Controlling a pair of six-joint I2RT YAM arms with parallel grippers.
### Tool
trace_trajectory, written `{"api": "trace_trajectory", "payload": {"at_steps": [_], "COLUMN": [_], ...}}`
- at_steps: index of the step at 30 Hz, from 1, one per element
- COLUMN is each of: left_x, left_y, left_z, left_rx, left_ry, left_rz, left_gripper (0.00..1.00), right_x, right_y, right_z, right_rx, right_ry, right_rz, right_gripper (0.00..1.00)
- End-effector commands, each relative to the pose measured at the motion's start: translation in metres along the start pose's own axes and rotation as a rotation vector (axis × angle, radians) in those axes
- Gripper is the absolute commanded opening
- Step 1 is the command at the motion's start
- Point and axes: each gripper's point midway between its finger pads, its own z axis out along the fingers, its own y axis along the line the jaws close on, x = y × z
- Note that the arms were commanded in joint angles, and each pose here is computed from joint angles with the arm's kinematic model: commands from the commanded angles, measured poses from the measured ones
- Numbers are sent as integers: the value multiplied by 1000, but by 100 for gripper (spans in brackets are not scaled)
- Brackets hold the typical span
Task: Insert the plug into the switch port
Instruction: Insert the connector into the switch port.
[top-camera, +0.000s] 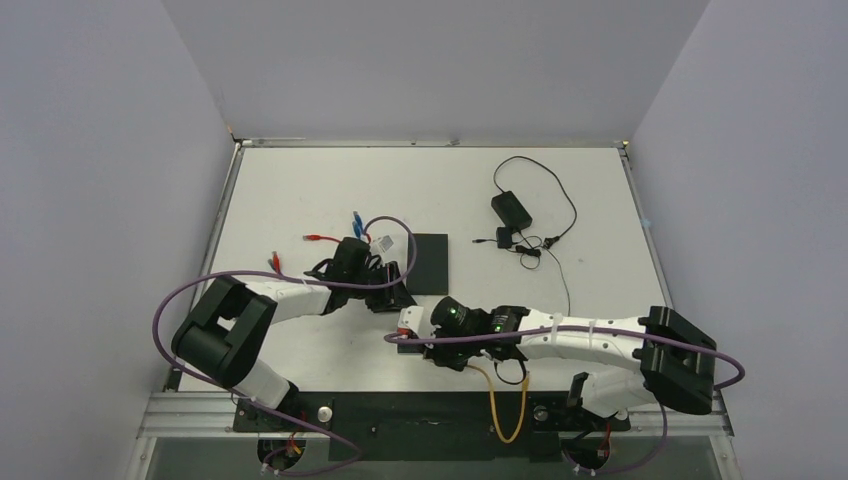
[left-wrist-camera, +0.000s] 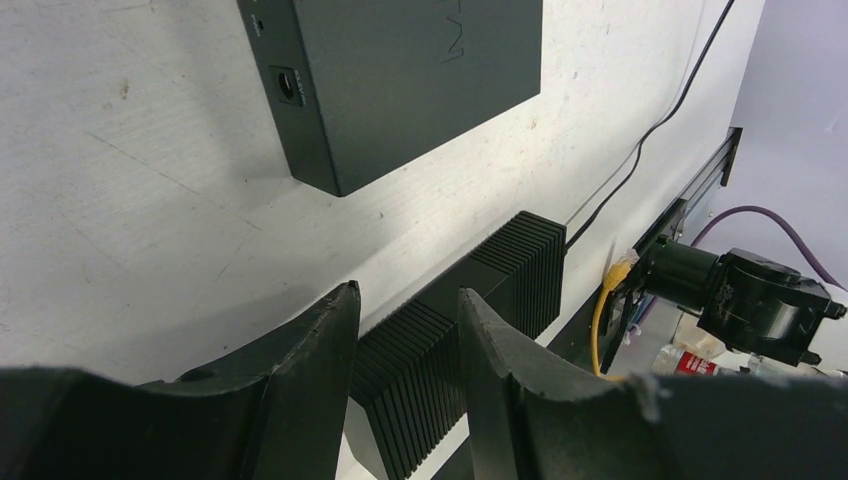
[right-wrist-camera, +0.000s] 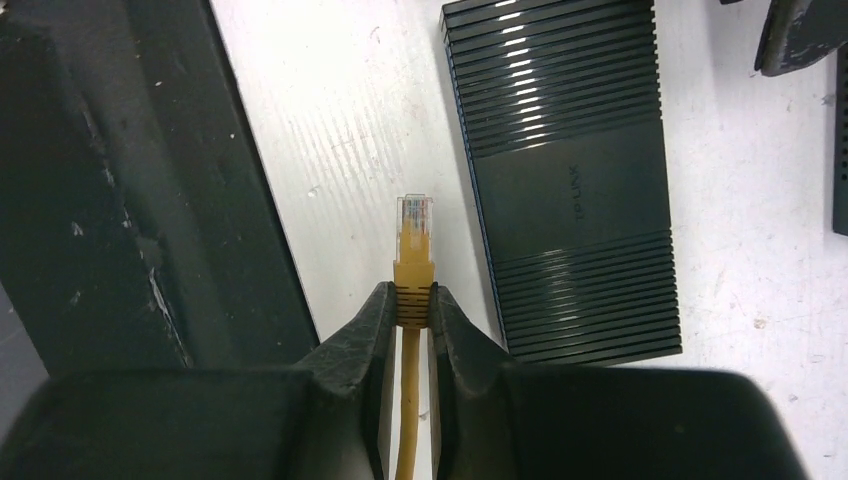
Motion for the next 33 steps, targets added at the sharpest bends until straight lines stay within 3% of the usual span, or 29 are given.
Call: {"api": "trace_trajectory", "payload": {"at_steps": [1,18,33], "left_x": [0,11,29], "left_y": [-8,-14,-16], "left_z": [1,5,3], "left_rx": [47,71,57], "left_ry": [-8,24,53], "left_rz": [55,83,109], "left_gripper": [38,37,34], "right_x": [-19,16,36], "right_y": [-3,-5,-42], "right_z": [2,9,-1], "right_rx": [65,180,350], "right_ry": [-15,71,50], "right_rz": [95,368,547], "right_gripper": [0,0,0]}}
